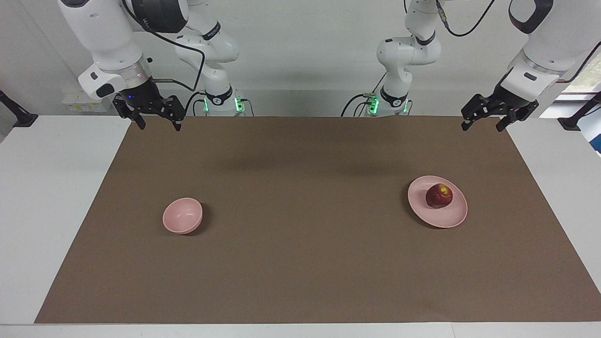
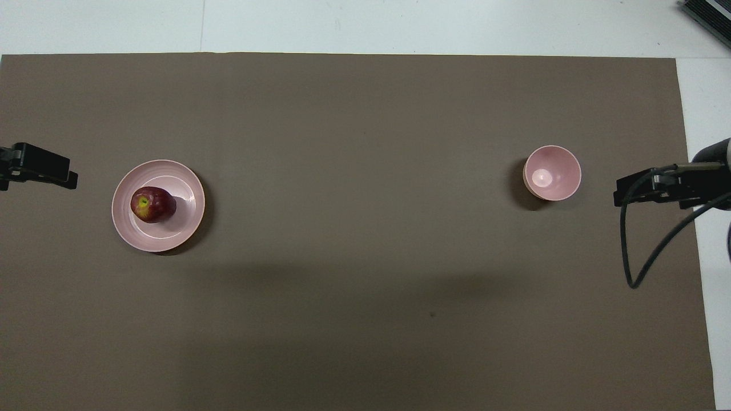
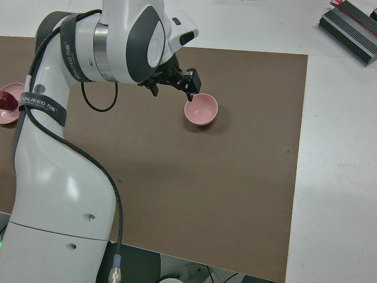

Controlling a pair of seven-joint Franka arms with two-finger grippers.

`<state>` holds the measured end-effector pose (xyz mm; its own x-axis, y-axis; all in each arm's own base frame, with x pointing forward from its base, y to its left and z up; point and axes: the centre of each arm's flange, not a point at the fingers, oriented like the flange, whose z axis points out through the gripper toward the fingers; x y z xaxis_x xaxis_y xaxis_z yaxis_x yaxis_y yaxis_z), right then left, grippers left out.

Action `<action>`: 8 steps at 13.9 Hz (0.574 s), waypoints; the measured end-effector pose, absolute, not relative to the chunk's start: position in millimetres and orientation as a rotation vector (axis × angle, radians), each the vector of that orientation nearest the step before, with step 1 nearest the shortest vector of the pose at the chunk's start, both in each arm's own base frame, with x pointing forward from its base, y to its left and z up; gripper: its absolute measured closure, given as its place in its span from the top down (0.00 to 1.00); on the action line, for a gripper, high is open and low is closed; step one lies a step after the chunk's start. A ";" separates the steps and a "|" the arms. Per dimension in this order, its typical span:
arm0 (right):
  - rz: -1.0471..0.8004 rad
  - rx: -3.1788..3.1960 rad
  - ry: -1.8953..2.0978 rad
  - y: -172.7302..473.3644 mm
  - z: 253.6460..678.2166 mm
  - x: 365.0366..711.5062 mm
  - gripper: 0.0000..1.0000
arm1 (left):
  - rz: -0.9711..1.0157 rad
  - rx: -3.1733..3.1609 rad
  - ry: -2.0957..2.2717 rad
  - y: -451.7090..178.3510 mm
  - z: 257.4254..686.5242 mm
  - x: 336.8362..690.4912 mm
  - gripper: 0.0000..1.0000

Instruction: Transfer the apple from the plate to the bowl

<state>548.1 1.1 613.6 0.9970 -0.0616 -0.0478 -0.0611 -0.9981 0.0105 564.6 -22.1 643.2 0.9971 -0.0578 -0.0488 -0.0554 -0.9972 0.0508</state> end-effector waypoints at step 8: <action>-0.074 3.130 -0.092 2.6 613.9 548.1 1.00 | -0.068 3.090 -0.089 -22.7 642.7 565.5 1.00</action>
